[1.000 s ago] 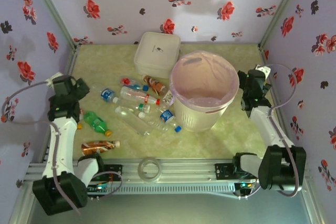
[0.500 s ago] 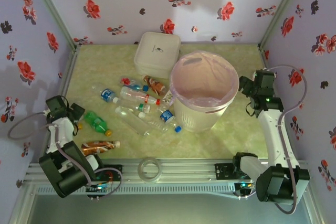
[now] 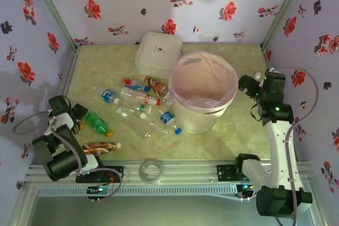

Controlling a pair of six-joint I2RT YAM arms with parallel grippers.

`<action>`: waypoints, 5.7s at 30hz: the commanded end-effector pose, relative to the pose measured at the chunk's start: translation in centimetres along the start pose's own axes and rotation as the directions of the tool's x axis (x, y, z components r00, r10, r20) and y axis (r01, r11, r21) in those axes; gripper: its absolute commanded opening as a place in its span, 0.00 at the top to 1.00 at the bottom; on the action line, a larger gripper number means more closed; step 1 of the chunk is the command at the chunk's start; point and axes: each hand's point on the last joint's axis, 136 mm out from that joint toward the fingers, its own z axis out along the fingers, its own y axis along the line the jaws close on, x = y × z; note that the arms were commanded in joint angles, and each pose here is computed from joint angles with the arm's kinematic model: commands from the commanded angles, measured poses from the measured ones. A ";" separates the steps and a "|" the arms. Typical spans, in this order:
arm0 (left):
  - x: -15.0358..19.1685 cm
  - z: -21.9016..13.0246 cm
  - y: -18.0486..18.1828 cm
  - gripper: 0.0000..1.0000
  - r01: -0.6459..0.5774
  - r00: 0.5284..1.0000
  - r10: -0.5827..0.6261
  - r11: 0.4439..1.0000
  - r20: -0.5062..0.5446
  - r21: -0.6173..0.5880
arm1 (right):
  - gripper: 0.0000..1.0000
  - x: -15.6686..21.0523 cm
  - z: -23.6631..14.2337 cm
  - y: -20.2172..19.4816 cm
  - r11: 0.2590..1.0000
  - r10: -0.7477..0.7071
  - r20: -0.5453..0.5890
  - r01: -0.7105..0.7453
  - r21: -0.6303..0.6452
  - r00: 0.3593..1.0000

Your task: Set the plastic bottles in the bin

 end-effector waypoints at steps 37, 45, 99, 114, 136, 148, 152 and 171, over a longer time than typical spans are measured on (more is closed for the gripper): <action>-0.6 -21.8 -22.5 0.44 -0.513 0.855 0.372 0.705 0.361 0.489 | 0.08 -9.1 -14.9 19.3 0.720 -0.034 0.161 0.136 -0.681 0.986; 8.1 -32.2 -32.0 0.45 -0.609 0.759 0.459 0.250 0.461 0.753 | 0.09 -3.5 -15.7 31.0 0.528 -0.279 0.100 0.240 -0.815 0.955; 9.5 -26.5 -20.4 0.01 -0.595 0.799 0.521 0.608 0.301 0.525 | 0.42 -6.6 -11.8 36.7 0.499 -0.347 0.138 0.307 -0.810 0.928; 10.4 -16.5 -6.7 0.04 -0.324 0.943 0.332 0.931 -0.016 0.171 | 0.46 -5.2 -9.0 24.6 0.665 -0.621 0.057 0.564 -0.490 0.782; 14.1 -18.0 1.2 0.00 -0.315 0.915 0.267 0.941 -0.303 -0.121 | 0.45 10.1 3.8 20.0 0.648 -0.761 -0.342 0.626 -0.433 0.551; 16.6 -16.3 2.4 0.00 -0.231 0.915 0.162 0.961 -0.370 -0.153 | 0.40 14.0 7.4 18.3 0.709 -0.706 -0.381 0.588 -0.391 0.597; 17.0 -15.3 2.4 0.00 -0.223 0.915 0.150 0.962 -0.374 -0.159 | 0.30 13.7 7.1 18.2 0.705 -0.709 -0.375 0.590 -0.393 0.597; 19.9 -11.6 3.1 0.00 -0.171 0.900 0.073 0.966 -0.429 -0.193 | 0.15 10.0 4.5 19.5 0.713 -0.691 -0.280 0.564 -0.417 0.667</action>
